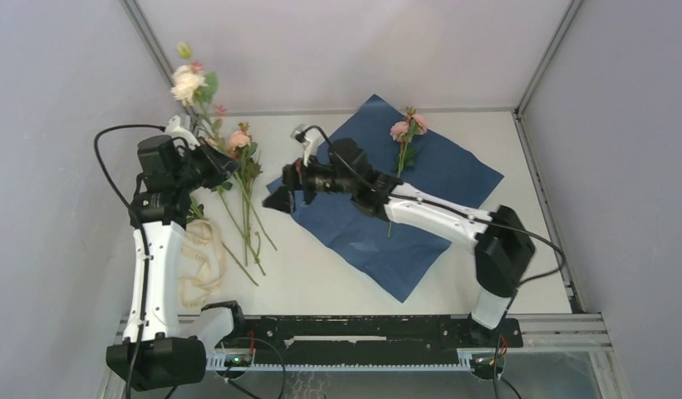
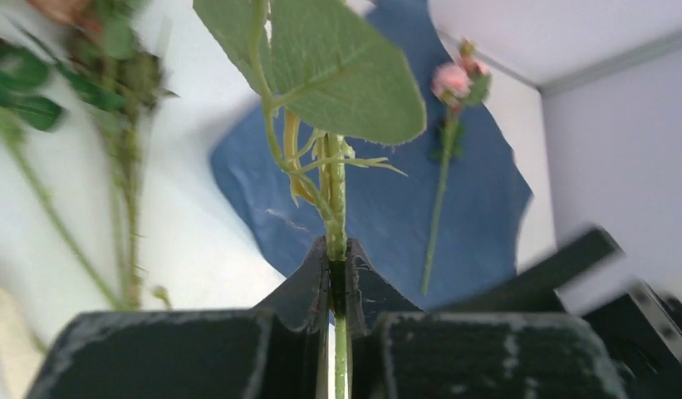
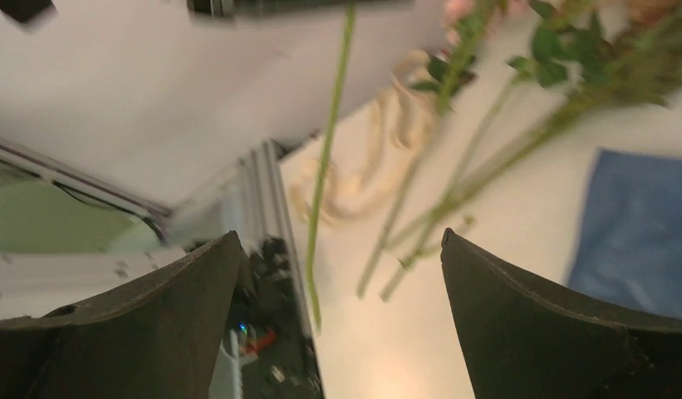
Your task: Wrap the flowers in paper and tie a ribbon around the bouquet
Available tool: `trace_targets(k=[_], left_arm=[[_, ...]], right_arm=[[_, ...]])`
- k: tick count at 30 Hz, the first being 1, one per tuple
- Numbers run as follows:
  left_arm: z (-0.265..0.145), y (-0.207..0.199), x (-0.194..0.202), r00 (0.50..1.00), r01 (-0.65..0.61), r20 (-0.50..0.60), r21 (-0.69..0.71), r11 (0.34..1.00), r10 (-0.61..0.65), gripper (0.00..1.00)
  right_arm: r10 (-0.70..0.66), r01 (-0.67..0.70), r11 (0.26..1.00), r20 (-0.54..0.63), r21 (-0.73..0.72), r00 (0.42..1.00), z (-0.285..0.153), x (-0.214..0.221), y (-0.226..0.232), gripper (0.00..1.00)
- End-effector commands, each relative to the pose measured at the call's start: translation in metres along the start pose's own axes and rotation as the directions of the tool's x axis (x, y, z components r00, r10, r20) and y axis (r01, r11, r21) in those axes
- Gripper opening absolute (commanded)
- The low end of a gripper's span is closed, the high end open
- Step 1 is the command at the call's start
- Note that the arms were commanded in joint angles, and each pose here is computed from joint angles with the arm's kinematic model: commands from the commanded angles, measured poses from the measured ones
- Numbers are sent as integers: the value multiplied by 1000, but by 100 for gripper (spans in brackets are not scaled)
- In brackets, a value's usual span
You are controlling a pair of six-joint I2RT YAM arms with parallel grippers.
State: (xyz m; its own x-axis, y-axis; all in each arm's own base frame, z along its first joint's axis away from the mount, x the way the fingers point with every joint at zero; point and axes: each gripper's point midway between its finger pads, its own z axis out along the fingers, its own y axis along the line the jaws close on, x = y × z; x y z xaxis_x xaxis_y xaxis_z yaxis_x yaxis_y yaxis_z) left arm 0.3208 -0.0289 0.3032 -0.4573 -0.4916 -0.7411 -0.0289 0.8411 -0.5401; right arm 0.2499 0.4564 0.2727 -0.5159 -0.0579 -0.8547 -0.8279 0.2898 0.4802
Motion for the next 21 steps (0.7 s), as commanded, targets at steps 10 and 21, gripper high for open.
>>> trace_targets(k=[10, 21], left_arm=[[-7, -47, 34, 993, 29, -114, 198, 980, -6, 5], [45, 136, 34, 999, -6, -50, -421, 907, -16, 100]], right_arm=[[302, -303, 913, -48, -274, 952, 90, -15, 34, 18], [250, -155, 713, -41, 683, 967, -59, 31, -218, 0]])
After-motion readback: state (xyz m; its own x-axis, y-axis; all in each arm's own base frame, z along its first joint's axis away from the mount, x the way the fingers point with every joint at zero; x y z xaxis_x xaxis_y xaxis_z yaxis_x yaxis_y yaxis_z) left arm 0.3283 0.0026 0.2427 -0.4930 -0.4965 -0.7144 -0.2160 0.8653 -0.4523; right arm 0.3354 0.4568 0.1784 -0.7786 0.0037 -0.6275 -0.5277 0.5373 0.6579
